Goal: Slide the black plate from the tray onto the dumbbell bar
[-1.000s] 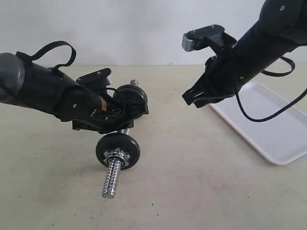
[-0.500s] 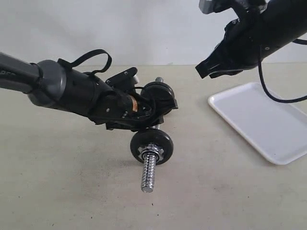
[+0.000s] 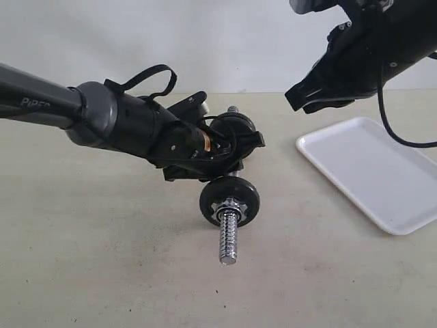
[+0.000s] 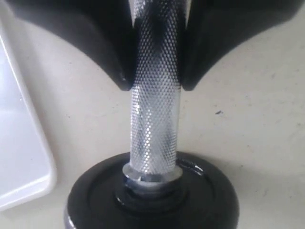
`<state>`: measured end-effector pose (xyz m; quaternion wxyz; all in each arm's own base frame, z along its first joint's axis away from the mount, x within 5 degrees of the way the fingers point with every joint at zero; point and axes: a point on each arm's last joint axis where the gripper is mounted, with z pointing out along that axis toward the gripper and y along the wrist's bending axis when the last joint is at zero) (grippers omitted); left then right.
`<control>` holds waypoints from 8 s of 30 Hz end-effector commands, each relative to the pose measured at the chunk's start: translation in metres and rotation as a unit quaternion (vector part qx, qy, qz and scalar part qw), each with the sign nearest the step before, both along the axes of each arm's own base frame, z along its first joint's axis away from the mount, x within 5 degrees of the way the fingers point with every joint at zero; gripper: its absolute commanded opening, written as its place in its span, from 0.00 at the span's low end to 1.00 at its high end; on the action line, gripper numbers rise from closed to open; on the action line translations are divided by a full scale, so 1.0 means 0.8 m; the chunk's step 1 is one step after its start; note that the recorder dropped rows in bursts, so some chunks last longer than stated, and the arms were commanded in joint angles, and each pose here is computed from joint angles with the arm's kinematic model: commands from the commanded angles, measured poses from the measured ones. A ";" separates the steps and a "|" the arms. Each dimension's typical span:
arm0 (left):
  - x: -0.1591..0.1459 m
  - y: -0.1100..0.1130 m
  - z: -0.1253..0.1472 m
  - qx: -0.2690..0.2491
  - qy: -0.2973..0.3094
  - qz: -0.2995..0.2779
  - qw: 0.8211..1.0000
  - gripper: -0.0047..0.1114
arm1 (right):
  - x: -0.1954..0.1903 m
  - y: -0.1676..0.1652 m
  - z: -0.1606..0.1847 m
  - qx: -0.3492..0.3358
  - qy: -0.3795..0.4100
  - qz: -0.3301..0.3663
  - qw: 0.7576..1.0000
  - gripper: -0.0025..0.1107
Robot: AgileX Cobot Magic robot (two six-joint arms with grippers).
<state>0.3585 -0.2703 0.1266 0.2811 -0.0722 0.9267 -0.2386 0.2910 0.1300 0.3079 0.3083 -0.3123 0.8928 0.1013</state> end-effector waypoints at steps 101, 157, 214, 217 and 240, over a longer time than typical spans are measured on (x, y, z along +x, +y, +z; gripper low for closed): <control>-0.001 0.007 0.170 0.155 -0.212 -0.128 0.956 0.08 | -0.036 -0.023 0.049 -0.011 -0.047 -0.014 0.999 0.02; -0.354 0.273 0.228 0.022 -0.475 -0.116 0.872 0.08 | -0.469 -0.194 0.159 0.150 -0.361 -0.061 0.919 0.02; -0.378 0.288 0.092 0.090 -0.465 -0.175 0.863 0.08 | -0.286 -0.127 -0.089 0.190 -0.353 -0.102 0.911 0.02; -0.378 0.288 0.092 0.090 -0.465 -0.175 0.863 0.08 | -0.283 -0.129 -0.103 0.190 -0.363 -0.112 0.905 0.02; -0.378 0.288 0.092 0.090 -0.465 -0.175 0.863 0.08 | -0.283 -0.129 -0.140 0.177 -0.325 -0.117 0.921 0.02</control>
